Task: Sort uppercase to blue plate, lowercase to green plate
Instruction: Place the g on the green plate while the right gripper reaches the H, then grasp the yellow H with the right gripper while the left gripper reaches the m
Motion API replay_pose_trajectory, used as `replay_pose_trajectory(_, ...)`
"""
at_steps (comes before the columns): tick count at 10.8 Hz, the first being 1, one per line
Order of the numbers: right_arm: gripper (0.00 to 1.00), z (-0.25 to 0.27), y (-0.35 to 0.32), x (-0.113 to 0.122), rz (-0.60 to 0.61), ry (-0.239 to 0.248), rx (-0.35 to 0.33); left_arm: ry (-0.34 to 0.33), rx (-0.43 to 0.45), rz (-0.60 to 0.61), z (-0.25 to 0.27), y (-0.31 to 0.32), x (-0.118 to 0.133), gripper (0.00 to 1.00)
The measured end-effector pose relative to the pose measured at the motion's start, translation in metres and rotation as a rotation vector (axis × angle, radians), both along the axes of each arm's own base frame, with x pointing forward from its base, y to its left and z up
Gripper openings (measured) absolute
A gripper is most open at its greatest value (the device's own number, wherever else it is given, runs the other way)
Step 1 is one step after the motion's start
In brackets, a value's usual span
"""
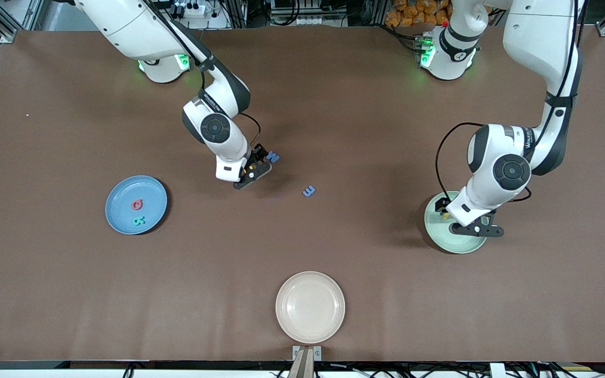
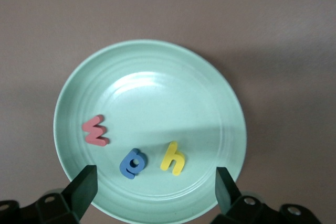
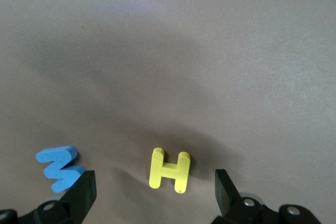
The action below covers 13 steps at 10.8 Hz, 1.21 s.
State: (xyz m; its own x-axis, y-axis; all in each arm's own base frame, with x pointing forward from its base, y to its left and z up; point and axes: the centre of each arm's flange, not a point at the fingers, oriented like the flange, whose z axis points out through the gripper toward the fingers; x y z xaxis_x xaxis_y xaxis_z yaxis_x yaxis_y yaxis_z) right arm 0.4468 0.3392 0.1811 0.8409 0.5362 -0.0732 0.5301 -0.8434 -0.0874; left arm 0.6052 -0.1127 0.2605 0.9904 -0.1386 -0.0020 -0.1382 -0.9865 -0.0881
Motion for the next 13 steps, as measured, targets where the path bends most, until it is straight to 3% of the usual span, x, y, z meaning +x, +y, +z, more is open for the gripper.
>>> replay_pose_trajectory(3, 1.0, -0.011, 0.003, -0.01, -0.034, -0.045, -0.081, -0.023, -0.009, -0.034, 0.021, -0.023, 0.003, 1.0)
replay_pose_trajectory(7, 1.0, -0.018, -0.001, -0.003, -0.063, -0.071, -0.056, -0.047, -0.019, -0.091, 0.038, -0.092, -0.005, 1.0)
replay_pose_trajectory(11, 1.0, -0.018, -0.001, -0.003, -0.068, -0.073, -0.054, -0.019, -0.008, -0.089, 0.043, -0.124, -0.01, 0.95)
replay_pose_trajectory(13, 1.0, -0.017, -0.001, -0.002, -0.07, -0.076, -0.051, -0.009, -0.005, -0.082, 0.049, -0.133, -0.009, 0.65)
